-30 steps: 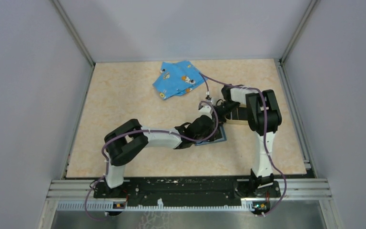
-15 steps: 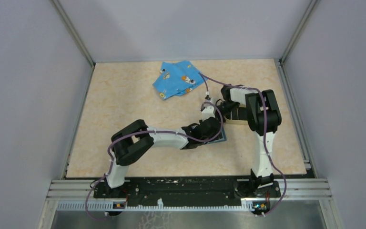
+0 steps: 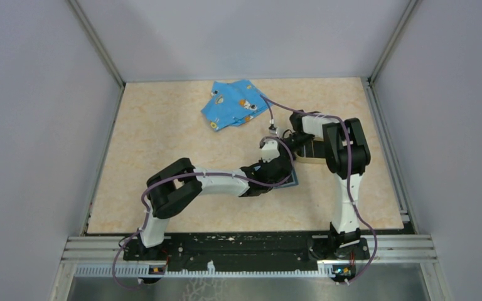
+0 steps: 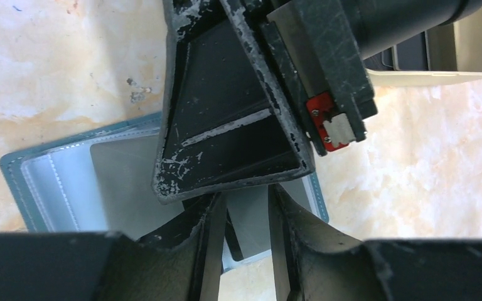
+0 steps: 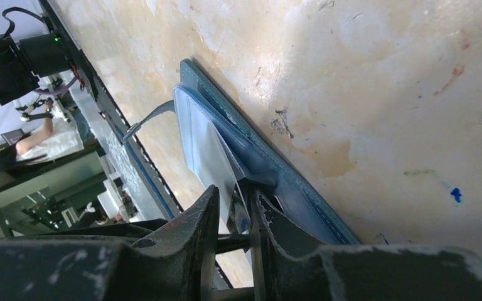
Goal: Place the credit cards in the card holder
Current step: Insert the credit card into the card holder.
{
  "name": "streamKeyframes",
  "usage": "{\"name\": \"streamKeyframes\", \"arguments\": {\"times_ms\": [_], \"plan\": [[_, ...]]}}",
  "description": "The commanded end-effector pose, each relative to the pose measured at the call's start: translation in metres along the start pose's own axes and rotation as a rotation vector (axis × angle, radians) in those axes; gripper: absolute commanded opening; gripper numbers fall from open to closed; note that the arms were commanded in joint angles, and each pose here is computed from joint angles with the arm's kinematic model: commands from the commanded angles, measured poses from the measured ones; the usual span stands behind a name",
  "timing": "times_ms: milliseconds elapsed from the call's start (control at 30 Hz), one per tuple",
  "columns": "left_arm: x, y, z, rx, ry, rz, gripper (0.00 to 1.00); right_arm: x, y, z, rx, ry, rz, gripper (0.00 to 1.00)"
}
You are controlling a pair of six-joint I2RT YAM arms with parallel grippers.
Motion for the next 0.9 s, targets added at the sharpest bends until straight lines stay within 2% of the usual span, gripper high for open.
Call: {"name": "streamKeyframes", "arguments": {"times_ms": [0, 233, 367, 433, 700, 867], "plan": [[0.035, 0.001, 0.001, -0.032, 0.160, 0.040, 0.39, -0.002, 0.008, -0.011, -0.025, -0.106, -0.115, 0.25], [0.043, 0.003, 0.000, -0.056, 0.192, 0.032, 0.44, 0.012, 0.013, -0.030, -0.086, -0.135, -0.177, 0.34], [0.037, 0.009, -0.007, -0.056, 0.155, 0.030, 0.44, 0.018, 0.013, -0.044, -0.126, -0.152, -0.211, 0.36], [0.030, 0.018, -0.017, -0.060, 0.098, 0.043, 0.45, 0.024, 0.013, -0.051, -0.151, -0.147, -0.239, 0.36], [-0.003, 0.048, -0.072, -0.091, -0.328, 0.216, 0.54, 0.063, 0.010, -0.085, -0.273, -0.116, -0.454, 0.36], [0.029, 0.044, -0.106, -0.119, -0.416, 0.300, 0.56, 0.097, -0.005, -0.101, -0.351, -0.080, -0.681, 0.36]]}}
Point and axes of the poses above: each gripper's point midway between its finger pads, its own z axis out along the fingers, its own x axis along the line the jaws close on, y = z × x, the point moved 6 cm from there along -z, back along the fingers, and after that the axes turned 4 degrees about -z, right-handed, at the moved point
